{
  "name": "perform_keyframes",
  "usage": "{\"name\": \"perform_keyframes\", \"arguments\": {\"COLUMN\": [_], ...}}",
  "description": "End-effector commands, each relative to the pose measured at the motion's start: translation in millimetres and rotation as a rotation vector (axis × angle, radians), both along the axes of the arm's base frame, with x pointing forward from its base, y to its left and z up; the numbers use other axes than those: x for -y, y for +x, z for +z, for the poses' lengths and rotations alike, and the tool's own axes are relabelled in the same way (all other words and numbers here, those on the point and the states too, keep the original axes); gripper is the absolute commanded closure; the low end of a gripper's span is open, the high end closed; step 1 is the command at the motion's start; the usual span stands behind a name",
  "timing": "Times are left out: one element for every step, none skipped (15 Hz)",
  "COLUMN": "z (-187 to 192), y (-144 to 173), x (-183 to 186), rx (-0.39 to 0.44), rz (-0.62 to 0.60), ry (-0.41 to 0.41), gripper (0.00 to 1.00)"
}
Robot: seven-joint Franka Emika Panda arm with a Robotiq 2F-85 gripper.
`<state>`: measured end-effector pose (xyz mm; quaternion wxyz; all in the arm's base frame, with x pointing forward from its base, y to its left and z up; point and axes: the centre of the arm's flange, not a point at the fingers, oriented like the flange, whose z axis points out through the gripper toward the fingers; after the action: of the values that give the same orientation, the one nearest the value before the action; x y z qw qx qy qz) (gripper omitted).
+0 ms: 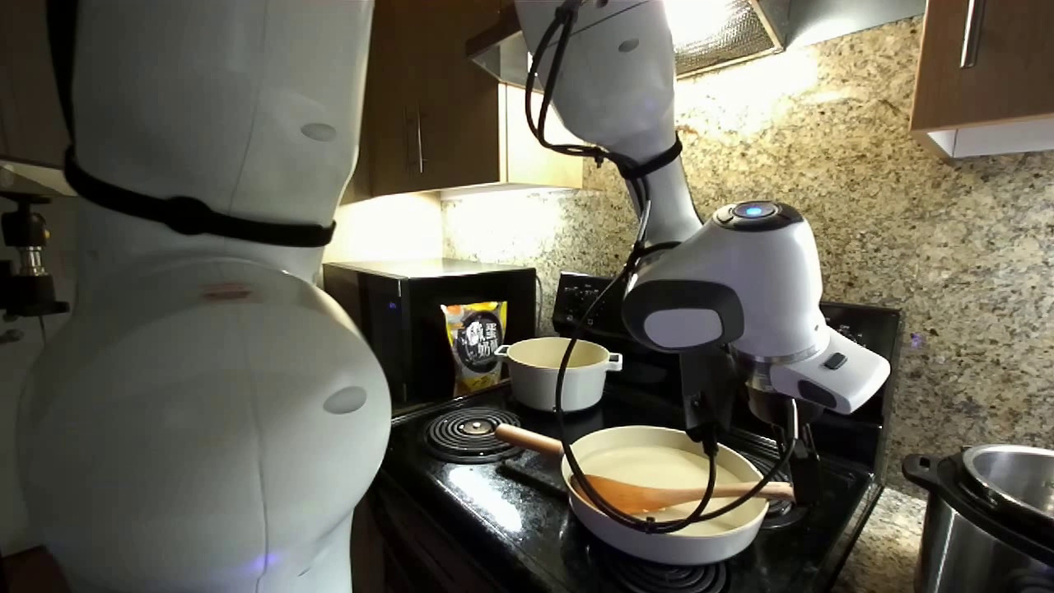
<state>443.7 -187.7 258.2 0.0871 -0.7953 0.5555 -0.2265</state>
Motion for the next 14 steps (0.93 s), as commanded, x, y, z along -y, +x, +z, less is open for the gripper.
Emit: {"name": "perform_keyframes", "arguments": {"z": [10, 11, 11, 11, 11, 9, 8, 6, 4, 2, 1, 0, 0, 0], "y": [3, 3, 4, 5, 8, 11, 14, 17, 21, 24, 27, 29, 32, 35], "x": [6, 6, 6, 6, 6, 5, 4, 3, 2, 0, -1, -2, -3, -4], "rx": [-0.017, -0.020, -0.022, -0.027, -0.032, -0.037, -0.046, -0.053, -0.059, -0.067, -0.072, -0.077, -0.083, -0.088], "rz": [-0.004, -0.001, 0.002, 0.007, 0.013, 0.021, 0.031, 0.041, 0.050, 0.061, 0.069, 0.074, 0.081, 0.085], "ry": [0.014, 0.006, 0.002, -0.001, -0.002, -0.001, 0.001, 0.003, 0.007, 0.009, 0.011, 0.011, 0.011, 0.011], "gripper": [0.00, 0.00, 0.00, 0.00, 0.00, 0.00, 0.00, 0.00, 0.00, 0.00, 0.00, 0.00, 0.00, 0.00]}}
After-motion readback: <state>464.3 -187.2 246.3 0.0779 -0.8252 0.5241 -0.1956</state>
